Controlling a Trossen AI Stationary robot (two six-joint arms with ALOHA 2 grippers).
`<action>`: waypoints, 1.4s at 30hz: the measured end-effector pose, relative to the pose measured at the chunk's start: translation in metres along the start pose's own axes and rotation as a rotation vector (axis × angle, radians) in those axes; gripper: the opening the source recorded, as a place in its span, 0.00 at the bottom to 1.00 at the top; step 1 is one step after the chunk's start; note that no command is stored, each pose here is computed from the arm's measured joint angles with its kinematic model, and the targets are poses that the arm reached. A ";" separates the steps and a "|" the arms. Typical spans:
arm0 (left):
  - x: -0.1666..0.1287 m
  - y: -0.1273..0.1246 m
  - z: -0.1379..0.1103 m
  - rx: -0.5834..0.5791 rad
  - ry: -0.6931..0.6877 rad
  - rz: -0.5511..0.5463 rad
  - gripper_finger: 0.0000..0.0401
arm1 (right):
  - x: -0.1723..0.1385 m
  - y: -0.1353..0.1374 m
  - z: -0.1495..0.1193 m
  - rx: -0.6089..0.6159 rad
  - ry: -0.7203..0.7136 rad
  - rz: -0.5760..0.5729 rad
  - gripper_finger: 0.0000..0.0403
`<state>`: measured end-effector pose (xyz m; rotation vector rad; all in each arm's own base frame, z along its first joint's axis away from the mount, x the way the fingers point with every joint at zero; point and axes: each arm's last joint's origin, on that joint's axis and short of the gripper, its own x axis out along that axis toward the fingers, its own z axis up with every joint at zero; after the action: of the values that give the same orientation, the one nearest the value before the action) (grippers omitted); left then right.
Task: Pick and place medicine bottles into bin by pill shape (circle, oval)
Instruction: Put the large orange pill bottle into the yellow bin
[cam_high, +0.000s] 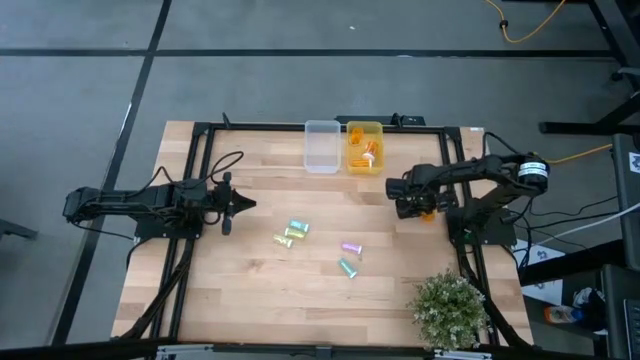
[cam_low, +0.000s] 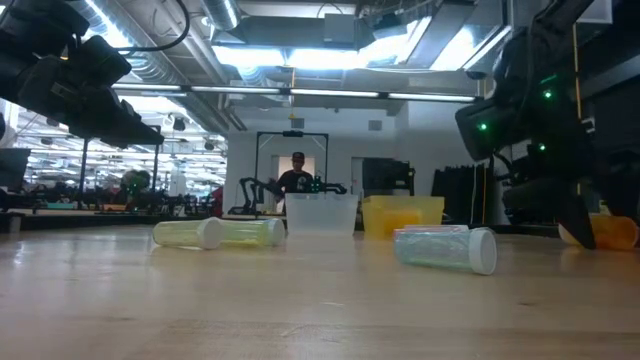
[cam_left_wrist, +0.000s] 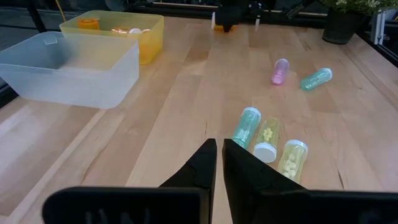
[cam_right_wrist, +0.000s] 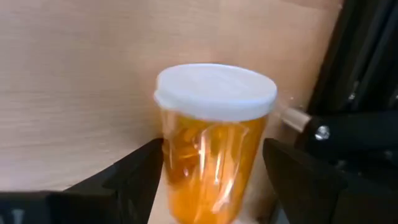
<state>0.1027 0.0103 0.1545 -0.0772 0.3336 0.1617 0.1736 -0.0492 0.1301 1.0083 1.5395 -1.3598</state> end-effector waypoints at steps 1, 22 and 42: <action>0.000 0.000 0.000 0.000 0.000 0.000 0.06 | 0.002 0.000 0.000 -0.001 -0.002 0.004 0.69; 0.000 0.000 0.000 0.000 0.000 0.000 0.06 | -0.008 0.016 0.005 -0.164 -0.072 0.137 0.69; 0.000 0.000 0.000 0.000 0.000 0.000 0.06 | -0.012 0.033 0.011 -0.330 -0.132 0.322 0.70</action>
<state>0.1027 0.0103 0.1545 -0.0771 0.3338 0.1615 0.2095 -0.0572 0.1301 0.8933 1.3769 -0.8965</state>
